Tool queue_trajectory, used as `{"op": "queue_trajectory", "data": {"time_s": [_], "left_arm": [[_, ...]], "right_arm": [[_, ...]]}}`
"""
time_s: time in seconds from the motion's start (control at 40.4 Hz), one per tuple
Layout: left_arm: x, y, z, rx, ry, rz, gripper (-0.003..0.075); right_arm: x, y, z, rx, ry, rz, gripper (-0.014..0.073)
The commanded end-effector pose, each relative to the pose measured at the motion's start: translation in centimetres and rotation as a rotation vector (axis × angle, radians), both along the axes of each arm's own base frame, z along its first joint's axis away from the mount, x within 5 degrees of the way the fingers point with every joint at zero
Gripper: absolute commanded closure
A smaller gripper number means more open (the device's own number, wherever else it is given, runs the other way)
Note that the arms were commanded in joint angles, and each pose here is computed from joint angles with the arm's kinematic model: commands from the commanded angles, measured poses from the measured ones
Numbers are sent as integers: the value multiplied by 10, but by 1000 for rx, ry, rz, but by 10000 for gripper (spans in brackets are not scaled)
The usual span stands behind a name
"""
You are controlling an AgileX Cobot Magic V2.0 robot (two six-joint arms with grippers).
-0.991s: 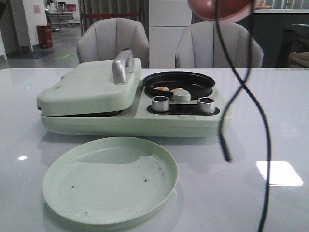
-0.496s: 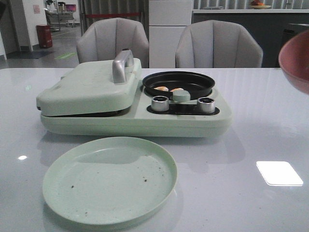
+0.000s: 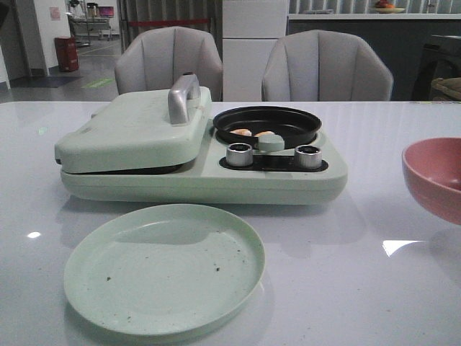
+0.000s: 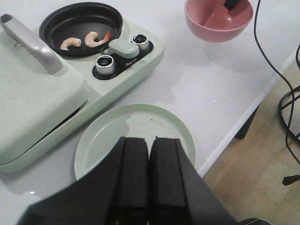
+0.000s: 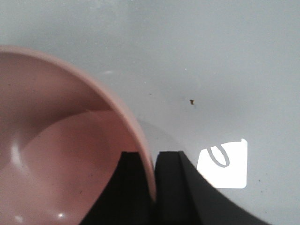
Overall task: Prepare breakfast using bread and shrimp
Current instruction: 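Lower the empty pink bowl back onto the table with the right gripper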
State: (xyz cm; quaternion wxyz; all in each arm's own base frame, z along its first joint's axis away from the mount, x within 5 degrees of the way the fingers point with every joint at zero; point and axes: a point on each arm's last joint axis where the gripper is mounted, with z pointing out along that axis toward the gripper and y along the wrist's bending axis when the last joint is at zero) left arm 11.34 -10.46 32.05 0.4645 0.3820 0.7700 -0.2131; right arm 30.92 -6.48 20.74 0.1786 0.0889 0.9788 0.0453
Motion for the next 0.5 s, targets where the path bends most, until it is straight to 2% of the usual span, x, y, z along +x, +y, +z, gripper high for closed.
{"op": "queue_trajectory", "data": {"time_s": [0.0, 0.124, 0.273, 0.322, 0.471], "left_arm": [[4, 0, 15, -71, -56, 38, 619], [4, 0, 15, -71, -56, 38, 619], [4, 0, 15, -71, -56, 38, 619], [4, 0, 15, -71, -56, 38, 619], [4, 0, 15, -71, -56, 38, 619]], "right_arm": [[9, -4, 6, -11, -67, -14, 512], [13, -5, -5, -8, -48, -17, 387], [14, -6, -3, -11, -57, -18, 133], [15, -6, 1, -12, -67, -16, 102], [11, -4, 23, -20, -112, -8, 102]]}}
